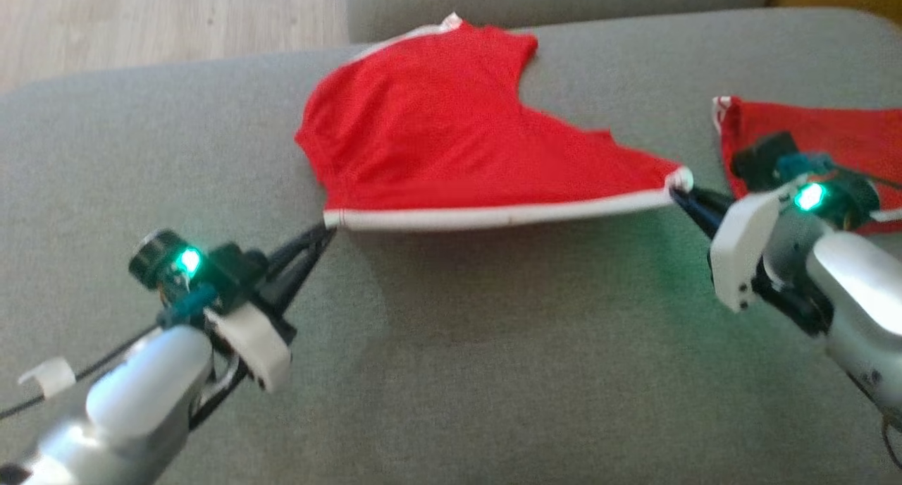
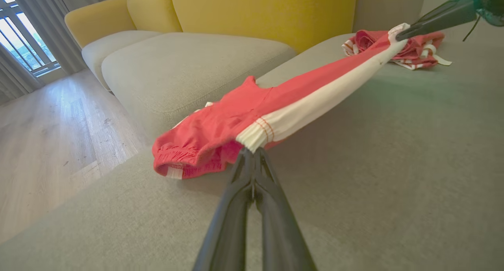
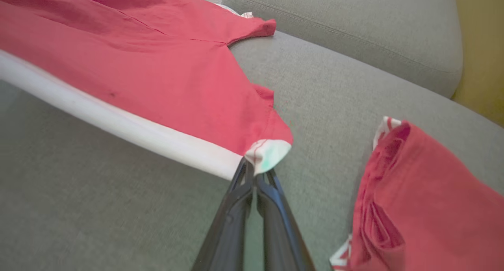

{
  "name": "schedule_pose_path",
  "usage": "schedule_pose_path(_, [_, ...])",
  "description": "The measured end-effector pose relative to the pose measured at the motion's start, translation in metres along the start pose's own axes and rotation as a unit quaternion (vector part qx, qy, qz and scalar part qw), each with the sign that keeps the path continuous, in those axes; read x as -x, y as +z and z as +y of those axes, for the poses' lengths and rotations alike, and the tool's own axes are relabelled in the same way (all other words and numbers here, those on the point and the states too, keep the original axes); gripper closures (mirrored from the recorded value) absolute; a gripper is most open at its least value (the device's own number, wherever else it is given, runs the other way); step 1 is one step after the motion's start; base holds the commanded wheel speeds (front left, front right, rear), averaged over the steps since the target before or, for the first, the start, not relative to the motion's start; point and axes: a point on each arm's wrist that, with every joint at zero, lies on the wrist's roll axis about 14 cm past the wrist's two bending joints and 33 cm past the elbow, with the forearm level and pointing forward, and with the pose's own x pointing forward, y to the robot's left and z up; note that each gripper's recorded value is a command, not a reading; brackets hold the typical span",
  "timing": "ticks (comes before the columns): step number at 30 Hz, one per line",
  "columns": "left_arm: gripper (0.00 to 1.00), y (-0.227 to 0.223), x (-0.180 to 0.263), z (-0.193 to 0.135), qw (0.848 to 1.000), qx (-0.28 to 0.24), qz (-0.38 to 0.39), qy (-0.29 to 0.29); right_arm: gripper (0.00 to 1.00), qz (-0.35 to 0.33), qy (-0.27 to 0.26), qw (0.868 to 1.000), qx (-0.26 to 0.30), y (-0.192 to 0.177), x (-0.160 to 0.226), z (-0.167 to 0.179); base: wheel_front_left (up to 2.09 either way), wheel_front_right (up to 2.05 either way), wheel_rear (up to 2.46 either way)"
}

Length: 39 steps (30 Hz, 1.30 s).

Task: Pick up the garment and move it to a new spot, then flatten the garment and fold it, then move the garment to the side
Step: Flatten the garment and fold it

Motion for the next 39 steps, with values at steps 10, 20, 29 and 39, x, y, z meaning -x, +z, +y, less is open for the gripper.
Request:
schedule_pose_path(10, [1.00,0.003,0.036,-0.056,0.999,0.025,0.011,-0.034,1.00,0.021,0.024,0.999,-0.043,-0.031,0.054,0.016,0.00,0.00,0.00])
schedule_pose_path(20, [1.00,0.010,0.061,-0.105,0.995,0.063,0.019,-0.072,1.00,0.051,0.040,0.996,-0.060,-0.048,0.078,0.021,0.00,0.00,0.00])
schedule_pose_path(29, [1.00,0.023,0.050,-0.076,0.998,0.057,0.003,-0.037,1.00,0.000,0.007,1.000,0.003,0.017,0.053,-0.008,0.00,0.00,0.00])
schedule_pose_path(39, [1.00,0.011,0.020,-0.029,0.998,0.066,0.019,0.000,1.00,-0.020,0.003,0.999,0.047,0.091,-0.014,-0.025,0.00,0.00,0.00])
